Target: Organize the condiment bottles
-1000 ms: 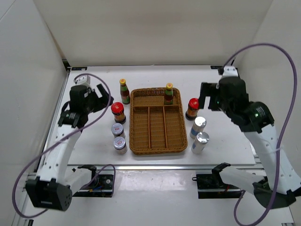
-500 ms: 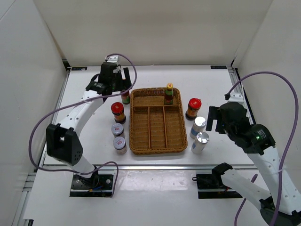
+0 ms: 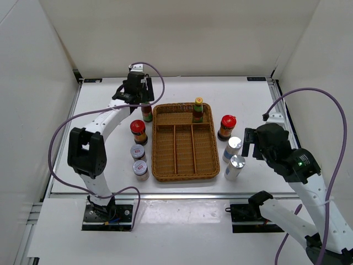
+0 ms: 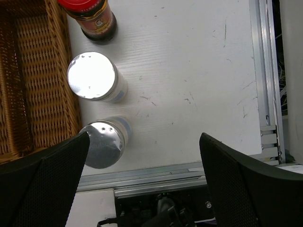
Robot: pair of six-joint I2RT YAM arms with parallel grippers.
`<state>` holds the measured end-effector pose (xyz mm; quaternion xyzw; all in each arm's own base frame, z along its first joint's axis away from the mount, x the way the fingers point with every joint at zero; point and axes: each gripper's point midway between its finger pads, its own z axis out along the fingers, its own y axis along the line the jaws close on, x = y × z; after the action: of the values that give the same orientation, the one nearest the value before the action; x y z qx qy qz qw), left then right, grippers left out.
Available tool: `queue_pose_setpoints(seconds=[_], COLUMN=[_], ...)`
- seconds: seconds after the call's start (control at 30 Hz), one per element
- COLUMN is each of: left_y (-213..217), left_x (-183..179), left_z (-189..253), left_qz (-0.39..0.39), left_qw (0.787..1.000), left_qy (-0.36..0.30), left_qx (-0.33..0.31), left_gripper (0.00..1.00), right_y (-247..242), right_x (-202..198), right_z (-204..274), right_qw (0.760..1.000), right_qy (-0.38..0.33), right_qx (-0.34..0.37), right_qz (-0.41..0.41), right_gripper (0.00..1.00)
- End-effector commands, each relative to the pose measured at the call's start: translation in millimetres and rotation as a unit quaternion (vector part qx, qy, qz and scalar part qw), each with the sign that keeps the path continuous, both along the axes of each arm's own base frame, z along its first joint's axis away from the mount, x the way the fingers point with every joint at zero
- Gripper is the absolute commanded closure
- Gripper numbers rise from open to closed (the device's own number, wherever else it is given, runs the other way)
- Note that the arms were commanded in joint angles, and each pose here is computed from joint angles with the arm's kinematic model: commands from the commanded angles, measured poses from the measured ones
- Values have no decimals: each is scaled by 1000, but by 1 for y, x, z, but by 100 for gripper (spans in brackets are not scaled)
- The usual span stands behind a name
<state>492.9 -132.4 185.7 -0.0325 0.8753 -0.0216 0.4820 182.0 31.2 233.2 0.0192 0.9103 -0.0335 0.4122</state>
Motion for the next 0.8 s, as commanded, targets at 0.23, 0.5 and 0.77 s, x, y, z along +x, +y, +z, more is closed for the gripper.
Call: queue_pose_setpoints(seconds=[0.23,0.5,0.77], left_y=[1,2,-25], left_x=[16,13,0], left_z=[50,94,167], left_qz=[12,13,-9], left_qw=[998,995,985], left_qy=[-66,-94,-164], left_qx=[-3,-13,-48], left_gripper=[60,89,89], right_y=[2,2,5], right_x=[5,5,7], right_z=[2,2,1], right_qw=[1000,1000,1000], right_qy=[-10,-10,-8], right_qx=[1,1,4], right_qz=[5,5,8], right_gripper=[0,0,0])
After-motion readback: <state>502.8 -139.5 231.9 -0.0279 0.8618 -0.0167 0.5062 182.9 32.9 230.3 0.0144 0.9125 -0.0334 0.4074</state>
